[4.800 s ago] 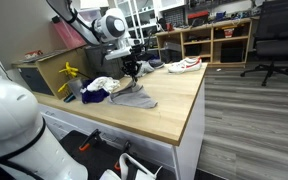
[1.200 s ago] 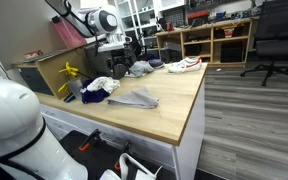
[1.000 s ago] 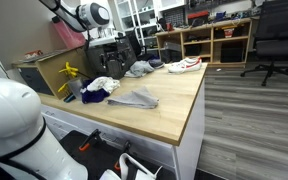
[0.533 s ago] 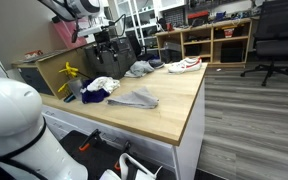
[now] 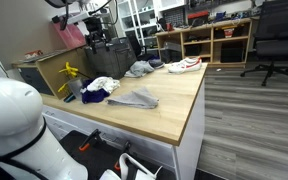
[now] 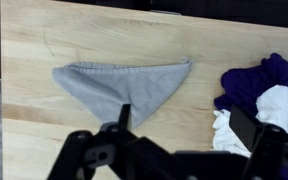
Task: Fold the grey towel
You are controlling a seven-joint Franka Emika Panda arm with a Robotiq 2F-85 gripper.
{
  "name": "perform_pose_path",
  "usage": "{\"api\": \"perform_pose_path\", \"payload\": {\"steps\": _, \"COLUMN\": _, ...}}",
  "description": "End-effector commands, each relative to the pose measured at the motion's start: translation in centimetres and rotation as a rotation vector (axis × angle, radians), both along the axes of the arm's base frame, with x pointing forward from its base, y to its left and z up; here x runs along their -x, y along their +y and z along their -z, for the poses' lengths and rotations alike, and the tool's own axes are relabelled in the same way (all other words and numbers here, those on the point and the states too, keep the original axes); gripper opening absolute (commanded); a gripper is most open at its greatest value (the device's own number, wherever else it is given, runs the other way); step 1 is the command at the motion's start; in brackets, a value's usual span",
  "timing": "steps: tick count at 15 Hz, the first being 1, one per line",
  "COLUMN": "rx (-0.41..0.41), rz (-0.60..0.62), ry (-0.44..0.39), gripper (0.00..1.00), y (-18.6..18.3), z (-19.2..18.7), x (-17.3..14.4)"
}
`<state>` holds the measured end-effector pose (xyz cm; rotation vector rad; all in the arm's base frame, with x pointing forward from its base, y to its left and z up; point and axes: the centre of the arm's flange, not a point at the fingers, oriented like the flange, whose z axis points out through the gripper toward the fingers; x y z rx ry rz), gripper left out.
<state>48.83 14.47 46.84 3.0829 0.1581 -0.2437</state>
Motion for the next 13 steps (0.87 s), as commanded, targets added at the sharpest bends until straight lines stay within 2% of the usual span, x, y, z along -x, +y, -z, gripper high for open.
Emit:
{"api": "perform_pose_path", "payload": {"steps": 1, "rx": 0.000, "rz": 0.024, "ry": -0.016, "gripper": 1.00, "y": 1.0, "z": -3.4, "x": 0.3}}
{"api": "perform_pose_path", "payload": {"steps": 7, "rx": -0.002, "rz": -0.004, "ry": -0.087, "gripper": 1.00, "y": 2.3, "z": -6.5, "x": 0.6}}
{"api": "perform_pose_path", "payload": {"steps": 8, "rx": -0.014, "rz": -0.021, "ry": -0.082, "gripper": 1.00, "y": 1.6, "z": -5.1, "x": 0.2}}
{"api": "perform_pose_path", "payload": {"steps": 13, "rx": -0.013, "rz": -0.022, "ry": -0.078, "gripper": 1.00, "y": 1.7, "z": -4.9, "x": 0.2}}
